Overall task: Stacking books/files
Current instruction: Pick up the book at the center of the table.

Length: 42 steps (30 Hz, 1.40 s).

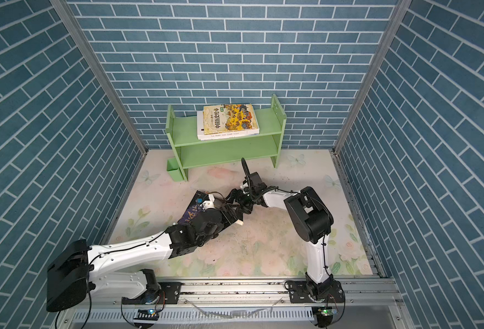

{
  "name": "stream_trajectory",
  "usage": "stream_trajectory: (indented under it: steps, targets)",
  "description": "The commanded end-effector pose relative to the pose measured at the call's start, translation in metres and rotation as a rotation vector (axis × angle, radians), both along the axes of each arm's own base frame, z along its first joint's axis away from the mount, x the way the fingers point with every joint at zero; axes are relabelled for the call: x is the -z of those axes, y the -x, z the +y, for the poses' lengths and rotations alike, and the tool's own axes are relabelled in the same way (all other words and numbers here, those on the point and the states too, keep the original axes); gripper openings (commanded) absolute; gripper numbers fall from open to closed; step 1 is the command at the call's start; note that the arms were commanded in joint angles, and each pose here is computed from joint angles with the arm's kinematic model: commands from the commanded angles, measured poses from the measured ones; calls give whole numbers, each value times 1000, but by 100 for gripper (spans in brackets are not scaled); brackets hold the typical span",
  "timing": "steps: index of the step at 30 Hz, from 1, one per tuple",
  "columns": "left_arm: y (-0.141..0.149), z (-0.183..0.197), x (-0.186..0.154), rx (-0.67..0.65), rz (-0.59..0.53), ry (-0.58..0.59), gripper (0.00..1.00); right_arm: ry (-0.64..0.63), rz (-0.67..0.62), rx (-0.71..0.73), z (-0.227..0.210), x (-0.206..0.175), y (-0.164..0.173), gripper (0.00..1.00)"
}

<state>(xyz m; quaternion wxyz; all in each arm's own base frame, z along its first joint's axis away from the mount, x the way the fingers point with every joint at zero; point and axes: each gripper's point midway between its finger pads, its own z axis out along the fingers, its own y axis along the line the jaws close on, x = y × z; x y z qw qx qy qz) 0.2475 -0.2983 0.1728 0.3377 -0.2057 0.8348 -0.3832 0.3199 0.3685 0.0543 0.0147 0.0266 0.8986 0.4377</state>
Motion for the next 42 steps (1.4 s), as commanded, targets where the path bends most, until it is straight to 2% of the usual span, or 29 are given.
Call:
stream_trajectory:
  steps: [1, 6, 13, 17, 27, 28, 33, 37, 41, 42]
  targets:
    - [6, 8, 10, -23, 90, -34, 90, -9, 61, -11, 2, 2, 15, 87]
    - [12, 26, 13, -88, 175, -95, 93, -3, 50, 0, 1, 2, 13, 87]
    - [23, 43, 33, -158, 264, -75, 92, 1, 42, 8, 0, 1, 12, 86]
    - [26, 50, 43, -183, 281, -61, 89, 3, 46, 10, 0, 2, 12, 86]
    - [26, 54, 42, -192, 257, -28, 68, 5, 49, 13, 1, 2, 10, 86]
    - [28, 58, 49, -194, 262, -43, 65, 5, 52, 13, 1, 2, 10, 86]
    - [27, 58, 48, -190, 247, -53, 49, 2, 51, 12, 3, 1, 8, 86]
    - [27, 61, 47, -196, 250, -66, 32, -3, 45, 11, 4, -3, 6, 86]
    - [28, 65, 46, -194, 242, -88, 24, -11, 33, 12, 5, -9, 5, 86]
    - [25, 61, 35, -187, 227, -79, 22, -17, 24, 18, 4, -13, 2, 86]
